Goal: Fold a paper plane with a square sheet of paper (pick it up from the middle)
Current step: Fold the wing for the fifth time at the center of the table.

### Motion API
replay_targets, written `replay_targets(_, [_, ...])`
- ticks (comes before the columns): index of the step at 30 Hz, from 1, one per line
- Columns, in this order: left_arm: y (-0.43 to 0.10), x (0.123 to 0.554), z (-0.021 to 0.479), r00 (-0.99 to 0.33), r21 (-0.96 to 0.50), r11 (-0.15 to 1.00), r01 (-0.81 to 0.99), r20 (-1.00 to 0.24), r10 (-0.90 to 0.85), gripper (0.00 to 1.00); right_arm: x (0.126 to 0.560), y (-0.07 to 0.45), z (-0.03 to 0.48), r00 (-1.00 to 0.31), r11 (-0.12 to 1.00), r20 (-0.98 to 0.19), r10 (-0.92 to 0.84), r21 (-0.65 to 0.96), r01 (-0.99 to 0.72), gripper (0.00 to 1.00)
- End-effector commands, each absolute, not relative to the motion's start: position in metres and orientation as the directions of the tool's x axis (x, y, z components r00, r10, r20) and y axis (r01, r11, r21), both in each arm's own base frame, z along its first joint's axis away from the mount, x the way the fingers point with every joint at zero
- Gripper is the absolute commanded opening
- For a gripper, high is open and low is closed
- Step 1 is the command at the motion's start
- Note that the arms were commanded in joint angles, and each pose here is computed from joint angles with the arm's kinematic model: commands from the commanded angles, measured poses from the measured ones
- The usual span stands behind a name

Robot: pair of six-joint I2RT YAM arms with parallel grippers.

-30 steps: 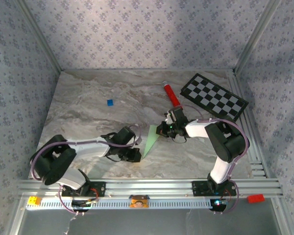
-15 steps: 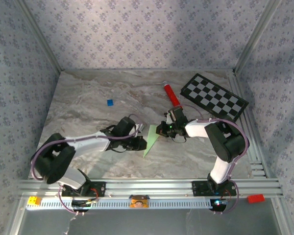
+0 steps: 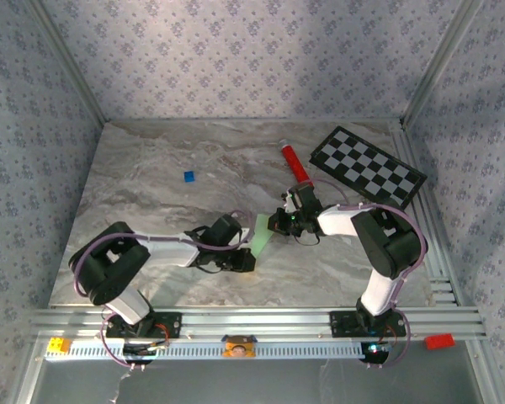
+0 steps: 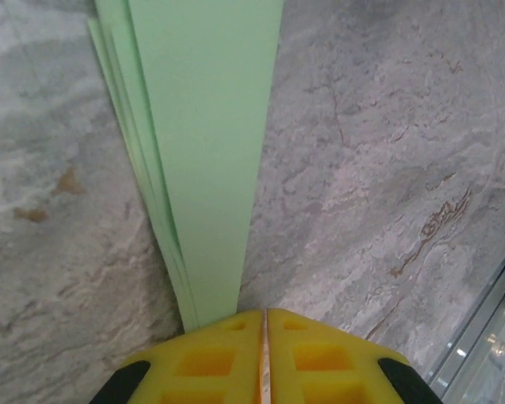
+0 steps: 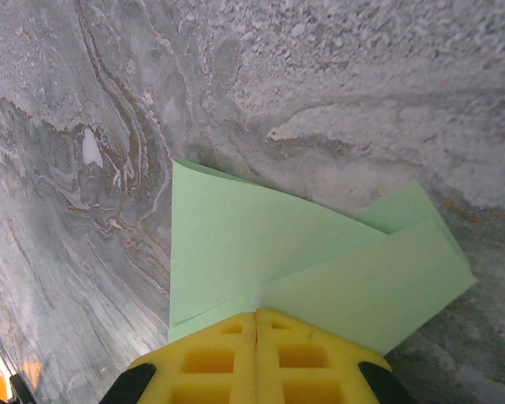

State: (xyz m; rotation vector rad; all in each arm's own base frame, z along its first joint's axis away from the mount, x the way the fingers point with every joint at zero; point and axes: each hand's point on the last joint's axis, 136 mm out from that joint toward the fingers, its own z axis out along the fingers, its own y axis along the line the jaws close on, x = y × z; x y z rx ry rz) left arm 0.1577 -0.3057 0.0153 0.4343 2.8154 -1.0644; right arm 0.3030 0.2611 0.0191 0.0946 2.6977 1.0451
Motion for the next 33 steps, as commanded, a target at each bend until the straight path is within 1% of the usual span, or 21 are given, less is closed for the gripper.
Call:
replay_targets(1, [-0.268, 0.124, -0.019, -0.964, -0.553, 0.794, 0.254, -0.079, 0.253, 0.1, 0.277, 0.227, -0.032, -0.982, 0.855, -0.111, 0.151, 0.513, 0.074, 0.02])
replay_targets(7, [-0.253, 0.121, -0.007, -0.967, -0.528, 0.812, 0.251, -0.108, 0.229, 0.09, 0.28, 0.232, -0.027, -0.983, 0.849, -0.128, 0.13, 0.527, 0.043, 0.02])
replay_targets(12, [-0.253, 0.136, 0.019, -0.96, -0.517, 0.81, 0.276, -0.195, 0.202, 0.1, 0.287, 0.244, -0.014, -0.984, 0.825, -0.162, 0.076, 0.564, -0.029, 0.03])
replay_targets(14, [-0.258, 0.142, 0.033, -0.954, -0.545, 0.787, 0.289, -0.232, 0.19, 0.11, 0.29, 0.252, -0.004, -0.982, 0.807, -0.18, 0.053, 0.587, -0.064, 0.05])
replay_targets(17, [-0.271, 0.155, 0.054, -0.944, -0.606, 0.73, 0.315, -0.276, 0.179, 0.13, 0.297, 0.261, 0.021, -0.967, 0.784, -0.255, -0.006, 0.599, -0.163, 0.08])
replay_targets(21, [-0.276, 0.186, 0.069, -0.951, -0.643, 0.71, 0.286, -0.282, 0.128, 0.13, 0.303, 0.26, 0.055, -0.943, 0.775, -0.331, -0.027, 0.59, -0.229, 0.11])
replay_targets(24, [-0.276, 0.213, 0.075, -0.955, -0.65, 0.718, 0.247, -0.29, 0.066, 0.15, 0.304, 0.235, 0.06, -0.949, 0.844, -0.314, 0.019, 0.514, -0.154, 0.11])
replay_targets(26, [-0.278, 0.227, 0.075, -0.955, -0.657, 0.719, 0.226, -0.296, 0.03, 0.17, 0.301, 0.221, 0.06, -0.95, 0.852, -0.304, 0.065, 0.513, -0.106, 0.11])
replay_targets(30, [-0.287, 0.242, 0.065, -0.965, -0.672, 0.714, 0.199, -0.262, 0.022, 0.19, 0.288, 0.206, 0.062, -0.94, 0.827, -0.297, 0.169, 0.562, -0.029, 0.12])
replay_targets(33, [-0.293, 0.246, 0.056, -0.972, -0.68, 0.712, 0.178, -0.234, 0.019, 0.2, 0.279, 0.208, 0.063, -0.94, 0.802, -0.278, 0.198, 0.598, -0.008, 0.12])
